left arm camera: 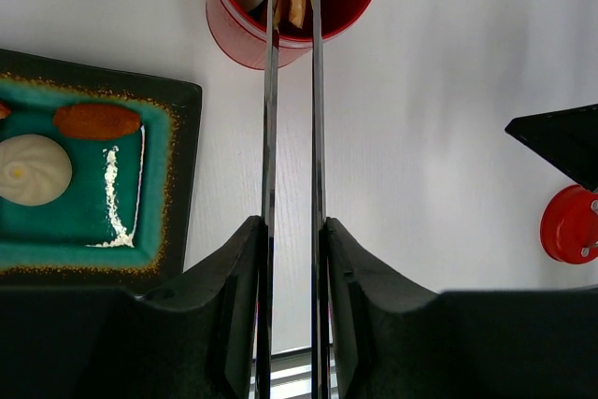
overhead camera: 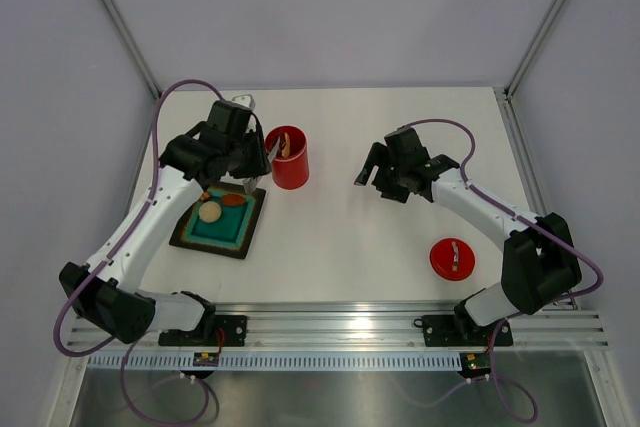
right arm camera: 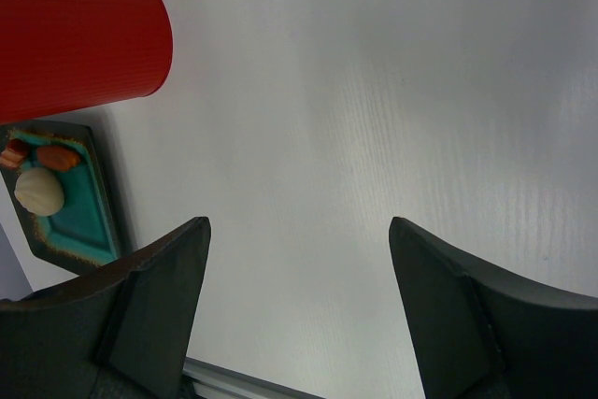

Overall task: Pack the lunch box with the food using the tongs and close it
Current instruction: Place the fake food in the packing box, then pick up the fake food from the plate.

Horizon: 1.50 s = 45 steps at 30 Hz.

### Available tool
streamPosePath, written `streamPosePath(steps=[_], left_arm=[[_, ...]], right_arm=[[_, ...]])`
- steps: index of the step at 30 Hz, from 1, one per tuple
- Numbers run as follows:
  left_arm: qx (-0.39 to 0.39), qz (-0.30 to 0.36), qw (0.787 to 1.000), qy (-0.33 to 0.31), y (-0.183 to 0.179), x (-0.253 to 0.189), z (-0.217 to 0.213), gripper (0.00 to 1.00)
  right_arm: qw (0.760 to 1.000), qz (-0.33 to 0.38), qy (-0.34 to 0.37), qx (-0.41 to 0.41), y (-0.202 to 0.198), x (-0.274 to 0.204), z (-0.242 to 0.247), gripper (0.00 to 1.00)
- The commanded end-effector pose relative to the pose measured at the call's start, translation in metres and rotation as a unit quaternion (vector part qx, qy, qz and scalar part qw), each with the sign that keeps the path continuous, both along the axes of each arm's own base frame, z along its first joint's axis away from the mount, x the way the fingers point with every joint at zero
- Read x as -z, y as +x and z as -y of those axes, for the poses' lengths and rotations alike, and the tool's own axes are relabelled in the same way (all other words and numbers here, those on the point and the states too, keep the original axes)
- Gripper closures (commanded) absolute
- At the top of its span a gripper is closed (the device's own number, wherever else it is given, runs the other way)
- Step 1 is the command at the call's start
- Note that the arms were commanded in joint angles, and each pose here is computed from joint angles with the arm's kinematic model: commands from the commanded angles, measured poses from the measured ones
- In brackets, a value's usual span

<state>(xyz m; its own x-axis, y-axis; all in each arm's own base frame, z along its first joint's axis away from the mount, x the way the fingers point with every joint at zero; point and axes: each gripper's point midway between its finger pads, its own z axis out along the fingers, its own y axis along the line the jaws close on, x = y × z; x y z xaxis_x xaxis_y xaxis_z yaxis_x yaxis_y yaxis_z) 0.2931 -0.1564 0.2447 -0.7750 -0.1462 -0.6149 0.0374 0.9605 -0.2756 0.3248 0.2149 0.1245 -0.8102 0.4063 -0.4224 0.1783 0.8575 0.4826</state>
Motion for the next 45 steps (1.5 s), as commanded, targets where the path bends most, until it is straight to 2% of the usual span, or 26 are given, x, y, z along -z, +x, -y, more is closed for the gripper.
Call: streamPosePath(steps=[1,10,13,18,22,27,34,37,45], left_arm=[[0.007,0.029,1.000,-0.004,0.010,-0.010,0.004,0.65],[0.009,0.033,0.999,-0.003,0.009,-0.014,0.006,0.65],[0.007,0.046,0.999,-0.007,0.008,-0.023,0.006,0.70],[0.006,0.079,0.997,-0.017,0.003,-0.047,0.003,0.90],[-0.011,0.095,0.995,-0.006,-0.008,-0.061,-0.012,0.96],[-0.053,0.099,0.993,0.035,-0.035,-0.059,-0.050,0.96],[-0.116,0.046,0.986,0.110,-0.086,-0.024,-0.104,0.89],[-0.142,0.011,0.980,0.140,-0.099,-0.004,-0.119,0.82],[-0.141,-0.054,0.973,0.172,-0.113,0.033,-0.124,0.70]], right_arm=[[1.000,0.023,0.003,0.013,0.011,-0.017,0.002,0.15],[1.000,0.023,0.008,0.010,0.012,-0.018,-0.001,0.15],[1.000,0.023,0.008,0.010,0.012,-0.019,-0.001,0.15],[1.000,0.025,0.010,0.009,0.013,-0.021,-0.001,0.15],[1.000,0.027,0.011,0.009,0.014,-0.022,-0.002,0.15],[0.999,0.029,0.011,0.009,0.014,-0.023,-0.002,0.15],[0.999,0.024,0.023,-0.004,0.014,-0.020,-0.010,0.15],[0.999,0.023,0.028,-0.006,0.016,-0.019,-0.013,0.15],[0.999,0.024,0.025,-0.008,0.014,-0.018,-0.012,0.16]])
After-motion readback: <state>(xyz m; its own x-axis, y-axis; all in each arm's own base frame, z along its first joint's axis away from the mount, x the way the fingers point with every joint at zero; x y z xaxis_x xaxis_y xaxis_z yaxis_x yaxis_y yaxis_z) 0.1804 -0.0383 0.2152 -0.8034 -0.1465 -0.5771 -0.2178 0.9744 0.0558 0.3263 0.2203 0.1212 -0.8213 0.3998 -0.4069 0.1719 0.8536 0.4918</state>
